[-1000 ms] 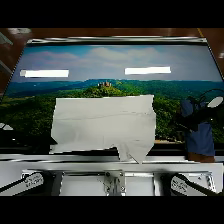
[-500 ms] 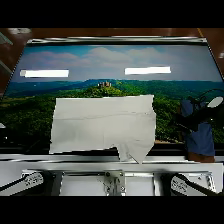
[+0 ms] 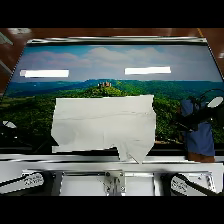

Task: Fold the shirts.

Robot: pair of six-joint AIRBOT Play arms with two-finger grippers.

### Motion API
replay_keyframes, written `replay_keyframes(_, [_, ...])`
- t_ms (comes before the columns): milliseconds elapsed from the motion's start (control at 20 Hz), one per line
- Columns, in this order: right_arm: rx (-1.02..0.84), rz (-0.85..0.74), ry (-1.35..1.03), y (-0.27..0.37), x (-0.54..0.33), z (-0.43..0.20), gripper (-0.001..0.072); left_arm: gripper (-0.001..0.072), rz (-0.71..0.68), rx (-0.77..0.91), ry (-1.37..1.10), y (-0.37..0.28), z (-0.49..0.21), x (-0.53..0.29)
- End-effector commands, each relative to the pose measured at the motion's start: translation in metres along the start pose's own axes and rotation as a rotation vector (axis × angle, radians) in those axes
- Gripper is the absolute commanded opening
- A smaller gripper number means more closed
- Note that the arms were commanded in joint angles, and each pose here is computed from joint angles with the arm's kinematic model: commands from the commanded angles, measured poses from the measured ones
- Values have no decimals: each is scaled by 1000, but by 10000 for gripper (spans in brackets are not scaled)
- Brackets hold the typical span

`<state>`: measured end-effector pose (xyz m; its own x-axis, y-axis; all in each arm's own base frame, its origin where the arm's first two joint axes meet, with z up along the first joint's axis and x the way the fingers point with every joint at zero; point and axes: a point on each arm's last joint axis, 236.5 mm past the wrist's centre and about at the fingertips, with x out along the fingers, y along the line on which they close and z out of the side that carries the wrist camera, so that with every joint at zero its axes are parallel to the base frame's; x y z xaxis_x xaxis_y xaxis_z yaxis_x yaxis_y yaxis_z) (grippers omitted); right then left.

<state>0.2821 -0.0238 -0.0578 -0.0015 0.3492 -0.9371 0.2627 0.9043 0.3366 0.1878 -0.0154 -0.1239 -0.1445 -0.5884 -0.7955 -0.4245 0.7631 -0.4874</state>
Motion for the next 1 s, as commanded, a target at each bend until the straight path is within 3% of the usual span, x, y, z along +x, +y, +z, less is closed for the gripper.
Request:
replay_keyframes(0, [0,2,5,1,0,-1,550,386,-2,2,-38,-10,16,13])
replay_keyframes(50, [0,3,9,1,0,-2,549,206,-2,6,-37,-11,16,14])
replay_keyframes(150, [-1,2,17,1,0,-4,549,64,-19,23,-24,-15,13,14])
replay_keyframes(350, [27,16,111,-1,19,-33,550,47,-27,26,-3,-17,8,13])
replay_keyframes(450, [-18,128,221,27,38,-67,552,47,-27,29,-8,-18,8,12])
replay_keyframes(500, [-47,175,261,41,48,-83,616,47,-26,30,-8,-18,8,12])
replay_keyframes(600, [-45,158,298,42,71,-103,628,47,-26,34,-13,-19,8,11])
replay_keyframes(950, [53,175,241,54,98,-104,627,47,-33,86,2,-21,4,10])
